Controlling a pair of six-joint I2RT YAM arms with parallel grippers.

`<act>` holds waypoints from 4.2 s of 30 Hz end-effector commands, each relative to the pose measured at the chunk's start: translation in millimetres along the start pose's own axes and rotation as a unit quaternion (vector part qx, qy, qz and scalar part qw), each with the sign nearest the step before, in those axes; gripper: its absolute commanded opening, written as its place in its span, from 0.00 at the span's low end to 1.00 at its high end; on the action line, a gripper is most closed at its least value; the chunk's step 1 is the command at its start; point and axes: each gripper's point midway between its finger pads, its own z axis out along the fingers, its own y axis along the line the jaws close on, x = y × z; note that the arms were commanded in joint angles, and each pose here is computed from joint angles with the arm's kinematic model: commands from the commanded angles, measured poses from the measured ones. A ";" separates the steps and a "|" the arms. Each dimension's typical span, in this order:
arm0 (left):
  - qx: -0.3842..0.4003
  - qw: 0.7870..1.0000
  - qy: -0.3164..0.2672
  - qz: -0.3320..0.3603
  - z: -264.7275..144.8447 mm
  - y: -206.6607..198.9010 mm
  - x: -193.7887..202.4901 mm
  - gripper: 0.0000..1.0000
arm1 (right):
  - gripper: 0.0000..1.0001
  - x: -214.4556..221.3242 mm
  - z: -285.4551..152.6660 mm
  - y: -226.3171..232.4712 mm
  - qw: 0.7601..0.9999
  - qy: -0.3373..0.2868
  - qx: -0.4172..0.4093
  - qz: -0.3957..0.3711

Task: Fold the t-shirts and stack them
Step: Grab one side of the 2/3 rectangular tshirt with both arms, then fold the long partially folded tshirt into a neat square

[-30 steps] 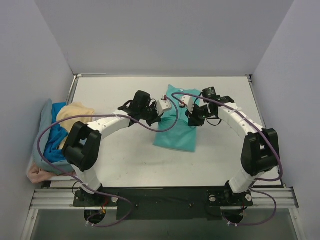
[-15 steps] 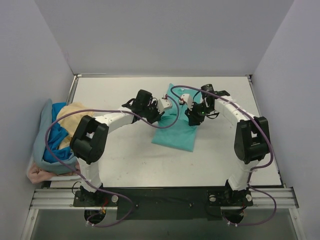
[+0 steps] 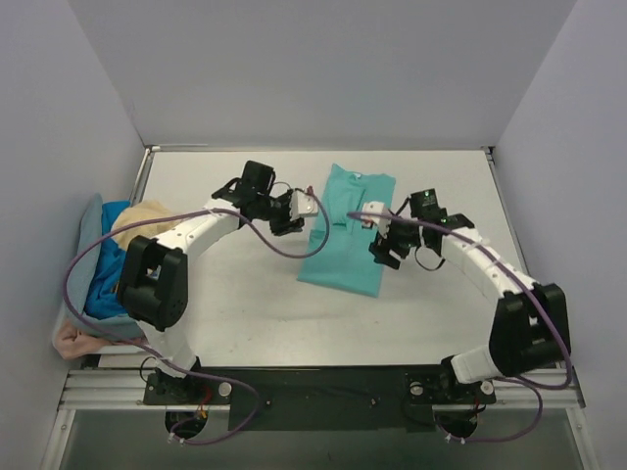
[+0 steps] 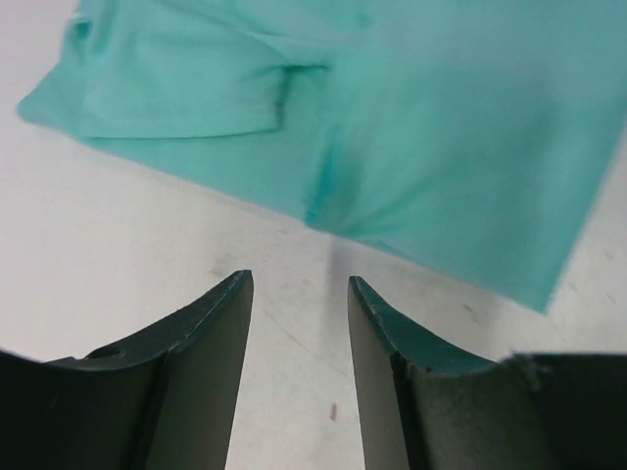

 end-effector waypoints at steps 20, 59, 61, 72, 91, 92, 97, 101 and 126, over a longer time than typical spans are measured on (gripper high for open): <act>0.110 0.970 0.048 0.212 24.7 -128.2 60.4 0.60 | 0.47 76.9 47.7 100.7 0.974 0.141 -0.040 -0.172; 0.301 0.949 0.067 0.065 -164.0 -248.0 -9.4 0.00 | 0.00 -14.7 -90.7 245.8 0.968 0.027 -0.235 -0.085; 0.317 0.946 0.047 0.051 -184.9 -259.1 -25.8 0.00 | 0.00 -25.6 -102.4 259.0 0.965 0.000 -0.253 -0.062; 0.155 0.986 0.046 -0.048 -124.2 -179.6 -58.0 0.00 | 0.00 -26.7 -82.6 215.9 0.970 0.010 -0.213 0.121; 0.050 0.988 0.063 -0.131 -18.2 -73.1 -31.0 0.00 | 0.00 10.0 -1.7 70.7 0.932 0.057 -0.085 0.347; 0.049 0.989 0.060 -0.129 -15.9 -71.1 -32.0 0.00 | 0.00 11.9 -0.5 68.8 0.930 0.060 -0.083 0.352; 0.031 0.987 0.060 -0.143 11.2 -51.5 -24.4 0.00 | 0.01 21.7 10.1 49.3 0.921 0.058 -0.052 0.381; 0.023 0.985 0.074 -0.155 32.3 -36.9 -11.8 0.00 | 0.12 35.6 19.6 34.4 0.915 0.077 -0.027 0.394; 0.107 0.962 0.080 -0.240 6.1 -92.7 -42.9 0.27 | 0.12 8.6 14.5 50.2 0.847 0.063 0.082 0.521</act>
